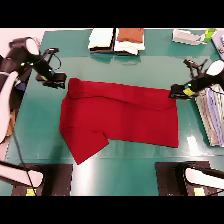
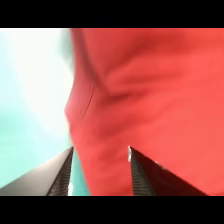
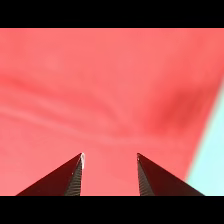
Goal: Fold the shirts.
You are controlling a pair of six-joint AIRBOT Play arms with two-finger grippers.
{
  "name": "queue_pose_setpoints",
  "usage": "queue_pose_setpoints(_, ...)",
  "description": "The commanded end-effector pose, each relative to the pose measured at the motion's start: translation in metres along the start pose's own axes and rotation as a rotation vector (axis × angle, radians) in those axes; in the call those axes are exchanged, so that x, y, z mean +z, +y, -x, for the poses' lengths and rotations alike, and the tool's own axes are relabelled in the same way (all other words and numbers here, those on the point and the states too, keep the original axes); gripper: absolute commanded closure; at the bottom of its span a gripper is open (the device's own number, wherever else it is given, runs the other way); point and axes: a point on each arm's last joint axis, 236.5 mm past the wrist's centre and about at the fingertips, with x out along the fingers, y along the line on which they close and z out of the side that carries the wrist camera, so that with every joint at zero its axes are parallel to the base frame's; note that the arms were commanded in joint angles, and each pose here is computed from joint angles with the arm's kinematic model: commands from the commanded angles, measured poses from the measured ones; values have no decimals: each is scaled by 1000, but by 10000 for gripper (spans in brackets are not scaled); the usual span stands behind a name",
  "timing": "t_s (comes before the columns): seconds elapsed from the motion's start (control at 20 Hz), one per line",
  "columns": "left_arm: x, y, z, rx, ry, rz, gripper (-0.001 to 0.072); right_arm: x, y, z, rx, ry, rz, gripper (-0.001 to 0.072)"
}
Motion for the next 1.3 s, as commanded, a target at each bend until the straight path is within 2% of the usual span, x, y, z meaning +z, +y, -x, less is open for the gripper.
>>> queue_pose_setpoints(0.0, -44, 2, 22, 20, -94, 36, 280, -60, -24, 17, -62, 67, -32, 322)
queue_pose_setpoints(0.15, -101, -6, 9, -22, -114, 89, 280, -119, -39, 6, -67, 125, -101, 319)
queue_pose_setpoints(0.25, -132, -9, -3, -43, -105, 118, 280, -154, -45, -7, -68, 172, -167, 142)
queue_pose_setpoints(0.4, -162, -9, -18, -45, -62, 126, 280, -191, -46, -25, -69, 240, -246, 157)
queue_pose_setpoints(0.6, -161, -9, -20, -48, -68, 129, 280, -220, -42, -47, -47, 327, -297, 160)
queue_pose_setpoints(0.7, -161, -9, -20, -48, -69, 128, 280, -223, -37, -55, -20, 357, -315, 222)
queue_pose_setpoints(0.75, -162, -9, -20, -47, -66, 128, 280, -220, -33, -59, -4, 359, -316, 223)
queue_pose_setpoints(0.9, -164, -9, -20, -47, -56, 127, 280, -220, -23, -71, -13, 381, -237, 298)
queue_pose_setpoints(1.0, -175, -10, -20, -47, -12, 126, 280, -218, -18, -76, -28, 374, -176, 627)
queue_pose_setpoints(1.05, -182, -10, -21, -46, 19, 126, 278, -214, -16, -76, -28, 353, -166, 686)
queue_pose_setpoints(1.1, -191, -10, -25, -48, 50, 128, 277, -210, -14, -75, -29, 324, -163, 695)
queue_pose_setpoints(1.2, -212, -15, -40, -70, 117, 144, 88, -202, -12, -67, -25, 262, -150, 695)
queue_pose_setpoints(1.25, -221, -21, -51, -101, 141, 162, 86, -198, -11, -64, -24, 233, -144, 695)
